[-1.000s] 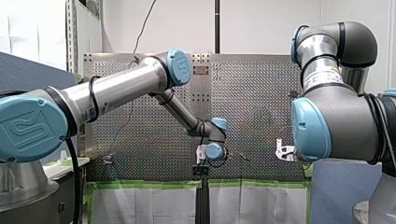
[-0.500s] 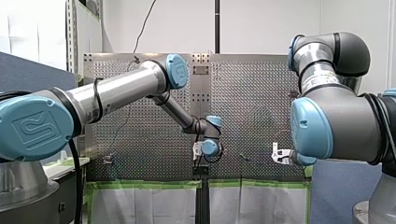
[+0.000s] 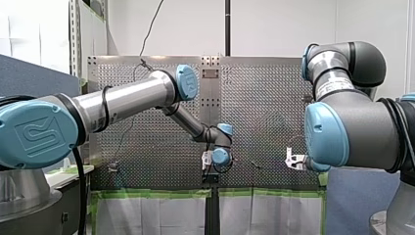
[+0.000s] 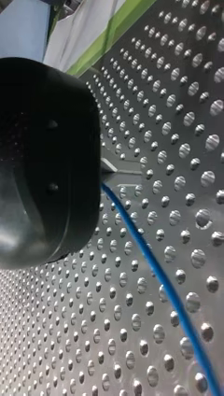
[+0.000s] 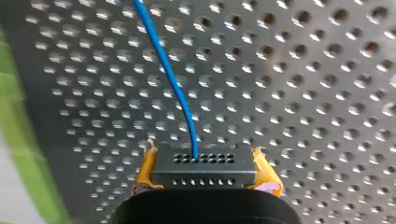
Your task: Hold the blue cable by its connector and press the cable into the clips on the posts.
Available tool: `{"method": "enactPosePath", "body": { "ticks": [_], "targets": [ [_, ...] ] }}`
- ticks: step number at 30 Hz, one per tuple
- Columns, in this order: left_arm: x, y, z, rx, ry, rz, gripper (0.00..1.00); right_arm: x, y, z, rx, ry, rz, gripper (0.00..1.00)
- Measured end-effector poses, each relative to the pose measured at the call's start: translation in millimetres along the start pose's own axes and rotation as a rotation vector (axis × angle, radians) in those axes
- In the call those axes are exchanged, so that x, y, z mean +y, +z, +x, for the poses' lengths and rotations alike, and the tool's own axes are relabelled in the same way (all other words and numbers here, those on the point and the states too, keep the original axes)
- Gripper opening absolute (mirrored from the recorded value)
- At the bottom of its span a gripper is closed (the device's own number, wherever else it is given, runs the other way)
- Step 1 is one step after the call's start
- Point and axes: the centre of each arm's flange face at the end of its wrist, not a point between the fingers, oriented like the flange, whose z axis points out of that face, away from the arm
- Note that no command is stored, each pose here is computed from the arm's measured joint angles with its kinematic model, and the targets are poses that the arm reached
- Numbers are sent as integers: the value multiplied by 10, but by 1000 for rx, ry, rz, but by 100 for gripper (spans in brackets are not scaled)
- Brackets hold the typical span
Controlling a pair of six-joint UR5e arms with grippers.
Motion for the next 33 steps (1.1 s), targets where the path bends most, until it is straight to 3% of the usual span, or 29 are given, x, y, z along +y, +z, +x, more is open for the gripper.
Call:
{"method": "enactPosePath", "body": {
  "ticks": [7,19,20,21,22,23,30,32,33],
  "targets": [
    [-9,-5,-6,1,2,0,0,26,59,56,15,0,12,0],
    [-66,-103,129,23,16,10,0,-55,106,-139,-21,1,48,0],
    [-67,-104,130,23,17,10,15,-54,111,-134,-23,-1,49,0],
    [-70,-106,133,23,18,12,15,-54,114,-130,-24,-2,49,0],
    [-72,-107,136,21,20,12,31,-54,117,-125,-26,-4,49,0],
    [-75,-108,140,19,24,13,35,-55,119,-123,-27,-5,50,0],
    [-153,-166,197,20,86,33,32,-65,121,-122,-31,-6,51,0],
    [-189,-189,209,25,102,47,51,-74,122,-123,-31,-6,52,0],
    [-215,-204,217,29,114,56,51,-77,122,-124,-31,-6,53,0]
  ]
}}
